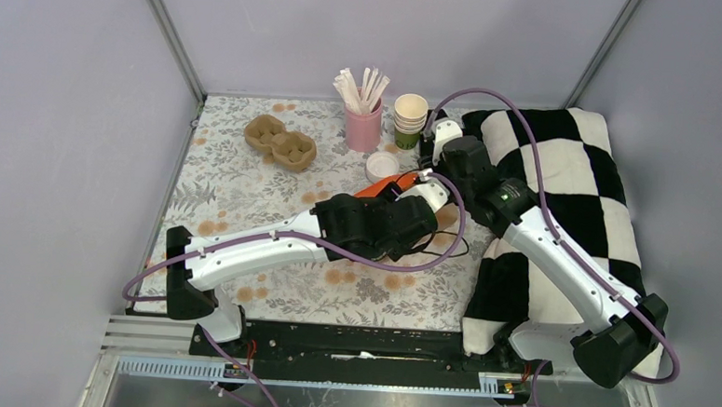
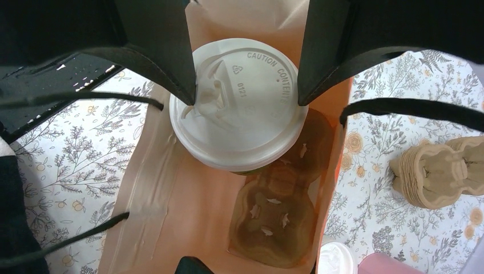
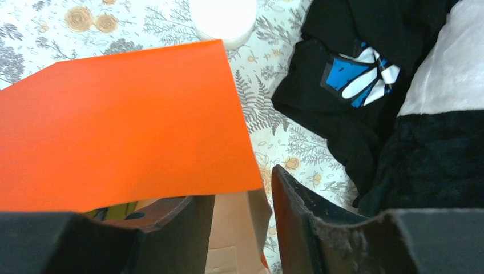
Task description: Pack the takeout coffee
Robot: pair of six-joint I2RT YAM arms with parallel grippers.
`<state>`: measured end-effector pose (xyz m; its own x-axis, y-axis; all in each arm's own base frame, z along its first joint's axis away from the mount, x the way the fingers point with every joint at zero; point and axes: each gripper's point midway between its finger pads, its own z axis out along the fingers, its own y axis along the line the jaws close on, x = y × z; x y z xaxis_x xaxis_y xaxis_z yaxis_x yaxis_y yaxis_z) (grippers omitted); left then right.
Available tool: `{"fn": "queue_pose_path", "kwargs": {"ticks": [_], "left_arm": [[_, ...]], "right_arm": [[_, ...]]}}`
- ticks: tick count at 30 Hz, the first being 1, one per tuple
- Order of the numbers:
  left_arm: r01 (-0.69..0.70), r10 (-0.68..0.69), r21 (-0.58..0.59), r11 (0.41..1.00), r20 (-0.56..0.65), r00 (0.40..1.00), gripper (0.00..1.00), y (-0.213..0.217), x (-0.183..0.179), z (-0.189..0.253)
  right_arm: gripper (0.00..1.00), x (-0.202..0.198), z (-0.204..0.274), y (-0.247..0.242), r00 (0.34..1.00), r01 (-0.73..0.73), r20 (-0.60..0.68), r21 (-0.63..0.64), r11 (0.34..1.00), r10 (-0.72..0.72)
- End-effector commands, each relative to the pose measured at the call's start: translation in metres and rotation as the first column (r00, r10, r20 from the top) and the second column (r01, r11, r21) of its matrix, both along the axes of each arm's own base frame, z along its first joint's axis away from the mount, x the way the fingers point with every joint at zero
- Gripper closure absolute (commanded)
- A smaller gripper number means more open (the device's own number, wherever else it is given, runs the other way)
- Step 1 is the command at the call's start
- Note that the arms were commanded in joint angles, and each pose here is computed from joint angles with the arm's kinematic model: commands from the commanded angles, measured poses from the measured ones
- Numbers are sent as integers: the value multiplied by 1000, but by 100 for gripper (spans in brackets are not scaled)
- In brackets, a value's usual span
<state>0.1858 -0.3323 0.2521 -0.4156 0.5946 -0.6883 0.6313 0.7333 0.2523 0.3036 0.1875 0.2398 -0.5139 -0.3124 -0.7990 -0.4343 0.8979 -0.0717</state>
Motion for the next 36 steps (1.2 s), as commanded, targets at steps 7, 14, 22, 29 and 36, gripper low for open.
{"fn": "queue_pose_path", "kwargs": {"ticks": [7,14,22,29,36], "left_arm": [[25,-25,-4,1000,5,1000,54,-5,-1,7],[40,-41,50,998,19,999,54,4,0,6],[50,-53,98,994,26,998,55,14,0,-2],[31,-42,155,987,67,997,56,22,7,-7],[-24,-4,198,980,136,991,56,32,17,-10]], "right_arm": [[86,9,20,15,999,-38,11,125,991,37],[100,-1,36,20,998,-50,-16,174,983,54],[100,2,52,19,1000,-6,-8,214,977,8],[100,2,62,24,999,28,-30,277,961,-21],[100,0,57,33,997,13,-72,286,958,8]]}}
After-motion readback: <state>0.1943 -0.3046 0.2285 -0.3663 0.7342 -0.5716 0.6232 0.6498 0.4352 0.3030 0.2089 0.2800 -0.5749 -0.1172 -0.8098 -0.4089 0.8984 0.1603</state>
